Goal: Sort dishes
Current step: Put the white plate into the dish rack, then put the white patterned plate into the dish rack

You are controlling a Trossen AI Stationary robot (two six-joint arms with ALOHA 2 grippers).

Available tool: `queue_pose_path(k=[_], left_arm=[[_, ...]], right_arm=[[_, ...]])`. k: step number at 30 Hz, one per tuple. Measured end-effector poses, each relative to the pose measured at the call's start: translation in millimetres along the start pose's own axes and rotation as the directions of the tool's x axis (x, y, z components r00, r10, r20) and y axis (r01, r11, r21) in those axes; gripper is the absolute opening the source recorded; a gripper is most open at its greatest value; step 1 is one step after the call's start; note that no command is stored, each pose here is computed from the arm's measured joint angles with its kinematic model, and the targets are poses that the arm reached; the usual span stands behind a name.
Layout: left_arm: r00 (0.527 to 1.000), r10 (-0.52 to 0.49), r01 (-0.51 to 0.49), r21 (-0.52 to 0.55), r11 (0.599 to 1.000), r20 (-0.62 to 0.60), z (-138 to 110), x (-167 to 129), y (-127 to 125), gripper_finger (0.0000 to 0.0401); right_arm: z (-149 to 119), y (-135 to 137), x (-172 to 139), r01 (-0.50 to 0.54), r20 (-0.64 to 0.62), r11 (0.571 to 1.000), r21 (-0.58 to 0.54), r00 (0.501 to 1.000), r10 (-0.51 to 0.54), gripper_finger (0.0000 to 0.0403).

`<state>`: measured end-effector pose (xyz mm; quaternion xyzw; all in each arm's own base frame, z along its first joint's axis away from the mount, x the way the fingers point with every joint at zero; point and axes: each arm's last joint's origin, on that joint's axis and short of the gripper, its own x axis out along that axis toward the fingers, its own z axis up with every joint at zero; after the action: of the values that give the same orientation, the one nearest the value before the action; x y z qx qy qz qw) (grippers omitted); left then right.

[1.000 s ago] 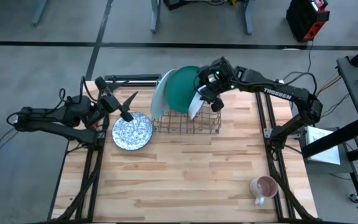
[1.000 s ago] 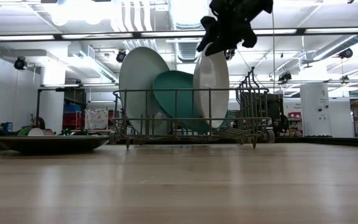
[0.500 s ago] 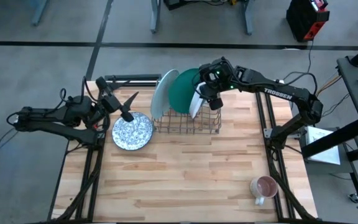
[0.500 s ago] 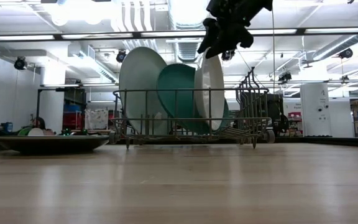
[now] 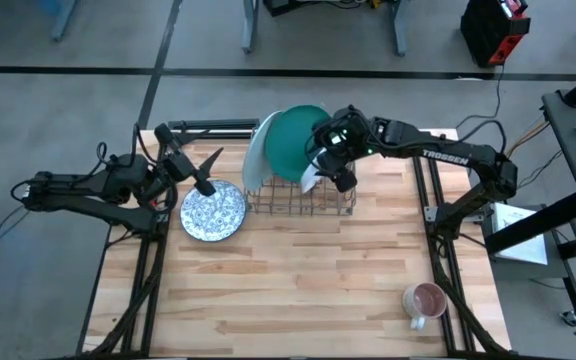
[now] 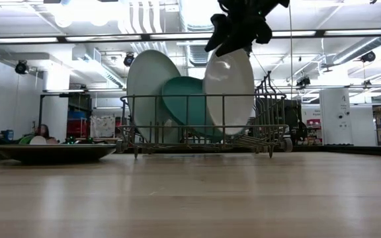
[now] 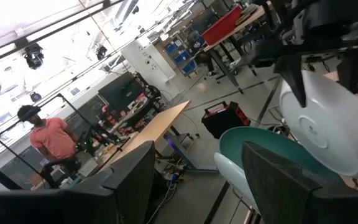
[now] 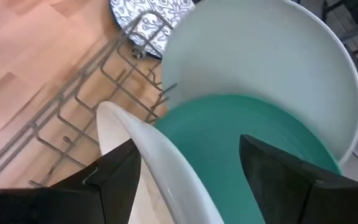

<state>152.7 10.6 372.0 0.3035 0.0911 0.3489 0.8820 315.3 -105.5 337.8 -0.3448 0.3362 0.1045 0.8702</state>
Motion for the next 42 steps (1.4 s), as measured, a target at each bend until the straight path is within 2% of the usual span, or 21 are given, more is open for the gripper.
queue_pose_path(k=[5, 11, 24, 33, 38, 42], left_arm=[[1.000, 0.000, 0.000, 0.000, 1.000, 0.000, 0, 0, 0, 0.0229], [1.000, 0.000, 0.000, 0.000, 1.000, 0.000, 0, 0, 0, 0.0229], [1.000, 0.001, -0.001, -0.001, 1.000, 0.001, 0, 0, 0, 0.0229], [1.000, -0.002, 0.002, -0.004, 1.000, -0.002, 0, 0, 0, 0.0229], [1.000, -0.004, 0.004, -0.007, 1.000, -0.004, 0, 1, -1, 0.0229], [1.000, -0.005, 0.005, -0.010, 1.000, -0.006, 0, 1, -2, 0.0229]], right_arm=[[10, 7, 2, -0.015, 0.014, 1.000, -0.025, 1.000, 0.016, 0.0264], [16, 11, 3, 0.012, -0.022, 0.999, -0.052, 1.000, -0.014, 0.0271], [27, 13, 7, 0.036, 0.021, 0.994, -0.099, 0.999, -0.034, 0.0293], [31, 20, 18, -0.014, 0.029, 1.000, -0.006, 0.999, 0.014, 0.0306], [30, 20, 21, -0.023, 0.023, 0.990, 0.136, 1.000, 0.021, 0.0315], [30, 20, 20, -0.022, 0.019, 0.980, 0.198, 1.000, 0.019, 0.0322]])
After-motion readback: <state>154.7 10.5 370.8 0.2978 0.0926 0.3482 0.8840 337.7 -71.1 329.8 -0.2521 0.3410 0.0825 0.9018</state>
